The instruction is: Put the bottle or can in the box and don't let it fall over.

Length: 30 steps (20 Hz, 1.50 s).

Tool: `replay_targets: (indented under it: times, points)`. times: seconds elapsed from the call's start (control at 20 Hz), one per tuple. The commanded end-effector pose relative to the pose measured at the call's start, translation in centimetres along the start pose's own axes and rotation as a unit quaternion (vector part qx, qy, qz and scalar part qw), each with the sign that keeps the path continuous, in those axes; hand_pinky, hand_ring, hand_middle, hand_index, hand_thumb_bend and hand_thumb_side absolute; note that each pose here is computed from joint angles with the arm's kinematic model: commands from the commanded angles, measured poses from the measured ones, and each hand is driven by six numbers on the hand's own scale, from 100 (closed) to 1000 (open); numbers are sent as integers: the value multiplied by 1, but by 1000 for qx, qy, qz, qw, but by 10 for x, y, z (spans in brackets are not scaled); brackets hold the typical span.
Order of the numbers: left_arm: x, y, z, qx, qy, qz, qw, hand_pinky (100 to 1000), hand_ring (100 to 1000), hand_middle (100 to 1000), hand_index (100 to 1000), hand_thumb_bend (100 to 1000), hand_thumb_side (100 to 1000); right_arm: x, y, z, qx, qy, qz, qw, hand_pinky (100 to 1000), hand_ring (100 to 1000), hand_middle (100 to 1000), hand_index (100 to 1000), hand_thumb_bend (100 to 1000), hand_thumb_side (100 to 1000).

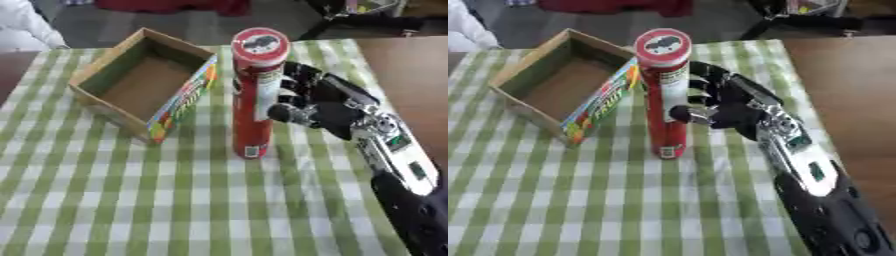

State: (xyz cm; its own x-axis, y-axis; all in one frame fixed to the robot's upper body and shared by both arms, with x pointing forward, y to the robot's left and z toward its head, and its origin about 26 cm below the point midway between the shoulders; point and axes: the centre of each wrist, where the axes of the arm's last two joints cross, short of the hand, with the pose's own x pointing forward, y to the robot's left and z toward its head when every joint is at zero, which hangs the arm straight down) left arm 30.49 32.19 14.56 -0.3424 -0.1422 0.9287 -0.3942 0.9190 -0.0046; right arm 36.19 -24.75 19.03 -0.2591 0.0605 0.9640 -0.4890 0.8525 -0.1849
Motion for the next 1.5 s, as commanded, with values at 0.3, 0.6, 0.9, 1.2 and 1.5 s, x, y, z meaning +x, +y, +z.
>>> replay_targets:
  times: [0.3, 0.6, 0.9, 1.2, 1.5]
  points:
    - [7, 0, -3, -3, -14, 0, 1000, 860, 883, 772, 787, 621, 702, 7, -2, -9, 3, -11, 16, 1000, 921, 999, 1000, 930, 627, 151]
    - [8, -1, -3, -4, -14, 3, 1000, 861, 883, 772, 787, 620, 704, 10, 1, -17, 7, -15, 23, 1000, 926, 998, 1000, 926, 626, 151]
    - [9, -2, -4, -5, -16, 5, 1000, 861, 883, 772, 787, 618, 705, 11, 3, -26, 12, -14, 29, 999, 924, 990, 1000, 915, 621, 140]
    - [9, -2, -4, -4, -17, 8, 1000, 862, 883, 772, 786, 616, 706, 12, 4, -31, 14, -14, 28, 999, 923, 966, 1000, 897, 613, 123]
    - [10, -3, -4, -4, -18, 10, 1000, 863, 883, 772, 786, 614, 707, 12, 5, -34, 9, -10, 28, 1000, 926, 931, 977, 876, 599, 100]
